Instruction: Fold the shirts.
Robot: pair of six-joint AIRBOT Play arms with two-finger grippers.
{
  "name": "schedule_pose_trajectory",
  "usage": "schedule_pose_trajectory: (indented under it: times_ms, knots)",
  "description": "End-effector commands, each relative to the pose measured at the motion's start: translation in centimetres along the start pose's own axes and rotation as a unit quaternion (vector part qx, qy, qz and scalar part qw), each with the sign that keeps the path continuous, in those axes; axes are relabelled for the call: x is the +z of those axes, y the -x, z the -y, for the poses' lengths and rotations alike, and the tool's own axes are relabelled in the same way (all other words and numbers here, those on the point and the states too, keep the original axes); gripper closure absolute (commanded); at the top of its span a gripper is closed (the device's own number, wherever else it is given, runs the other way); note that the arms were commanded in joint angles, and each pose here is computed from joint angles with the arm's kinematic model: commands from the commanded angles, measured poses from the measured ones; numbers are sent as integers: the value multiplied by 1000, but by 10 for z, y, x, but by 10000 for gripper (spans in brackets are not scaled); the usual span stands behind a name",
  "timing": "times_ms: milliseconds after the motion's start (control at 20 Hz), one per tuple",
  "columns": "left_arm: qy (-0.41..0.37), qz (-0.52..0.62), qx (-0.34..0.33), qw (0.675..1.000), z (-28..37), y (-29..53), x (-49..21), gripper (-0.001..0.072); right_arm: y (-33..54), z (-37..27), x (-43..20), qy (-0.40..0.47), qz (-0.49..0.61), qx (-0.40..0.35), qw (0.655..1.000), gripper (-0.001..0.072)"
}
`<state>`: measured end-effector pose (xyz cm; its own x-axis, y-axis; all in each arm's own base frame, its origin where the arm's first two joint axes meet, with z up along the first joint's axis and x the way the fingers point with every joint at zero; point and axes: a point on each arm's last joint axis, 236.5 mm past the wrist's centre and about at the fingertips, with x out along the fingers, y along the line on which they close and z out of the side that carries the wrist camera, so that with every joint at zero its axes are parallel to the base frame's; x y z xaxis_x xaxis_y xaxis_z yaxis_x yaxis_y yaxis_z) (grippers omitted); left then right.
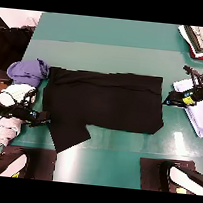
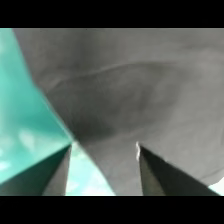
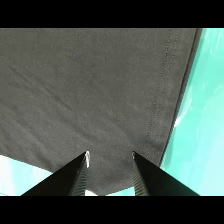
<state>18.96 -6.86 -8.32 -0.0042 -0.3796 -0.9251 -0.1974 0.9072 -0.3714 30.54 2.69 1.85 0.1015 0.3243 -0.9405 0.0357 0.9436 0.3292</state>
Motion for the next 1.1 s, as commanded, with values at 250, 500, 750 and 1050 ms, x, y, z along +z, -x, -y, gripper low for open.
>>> schedule_pose_trajectory:
  times_ms: [250, 500, 750, 1050]
  knots:
    - [20, 31, -16, 999, 6, -4, 12, 678, -2, 5, -28, -14, -20, 2, 1000, 395]
    - [-14, 60, -33, 998, 22, 16, 32, 685, -38, 34, -102, -106, -80, 17, 991, 134]
    - [-25, 70, -45, 996, 30, 21, 38, 685, -75, 25, -128, -145, -76, 50, 985, 203]
    - [-22, 71, -55, 996, 34, 21, 38, 685, -96, 22, -118, -179, -56, 74, 980, 302]
